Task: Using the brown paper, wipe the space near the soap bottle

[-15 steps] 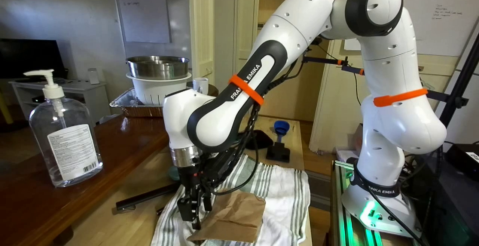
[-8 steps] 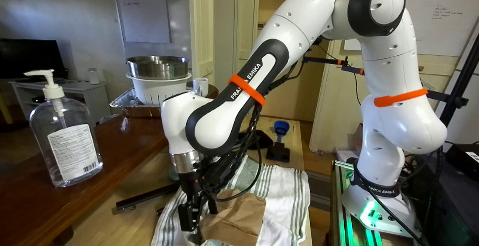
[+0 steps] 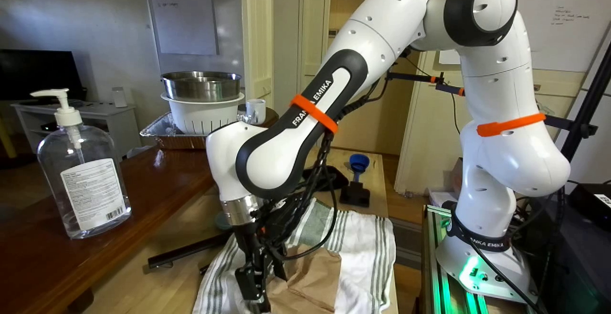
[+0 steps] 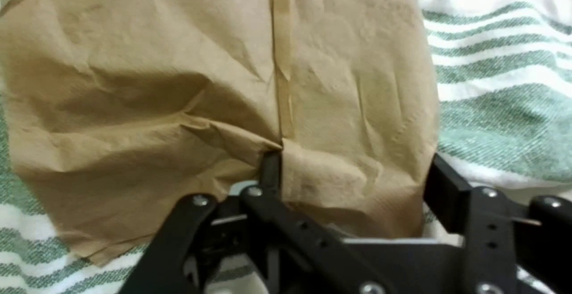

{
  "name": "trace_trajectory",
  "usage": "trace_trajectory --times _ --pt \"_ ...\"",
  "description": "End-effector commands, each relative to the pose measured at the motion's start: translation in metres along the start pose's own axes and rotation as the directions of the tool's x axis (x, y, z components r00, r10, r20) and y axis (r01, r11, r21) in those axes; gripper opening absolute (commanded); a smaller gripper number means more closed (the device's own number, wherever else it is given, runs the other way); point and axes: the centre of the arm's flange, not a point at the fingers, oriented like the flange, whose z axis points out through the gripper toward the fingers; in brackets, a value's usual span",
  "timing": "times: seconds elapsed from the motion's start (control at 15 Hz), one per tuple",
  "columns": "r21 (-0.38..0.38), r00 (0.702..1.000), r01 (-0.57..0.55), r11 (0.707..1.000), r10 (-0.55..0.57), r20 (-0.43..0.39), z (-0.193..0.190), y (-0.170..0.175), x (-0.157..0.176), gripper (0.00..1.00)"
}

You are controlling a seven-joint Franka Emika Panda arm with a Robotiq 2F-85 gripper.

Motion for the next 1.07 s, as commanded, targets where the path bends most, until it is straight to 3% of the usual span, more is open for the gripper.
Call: trace_trajectory --times 0.0,0.33,0.47,0.8,1.0 --pt "0.0 0.999 -0.004 1.0 0.004 0.036 0.006 0.001 -0.004 0.49" --pt "-0.018 1.0 -0.007 1.0 0.007 0.027 0.001 -0.002 -0.009 0.11" --pt "-0.024 1.0 -0.002 1.0 0.002 0.015 -0.006 -0.007 -0.013 0.0" --pt "-0.06 0.999 0.0 0.998 -0.004 -0.053 -0.038 -0.02 -0.029 0.01" --pt "-0.104 0.99 -0.003 0.995 -0.012 -0.142 -0.07 -0.029 -0.045 0.01"
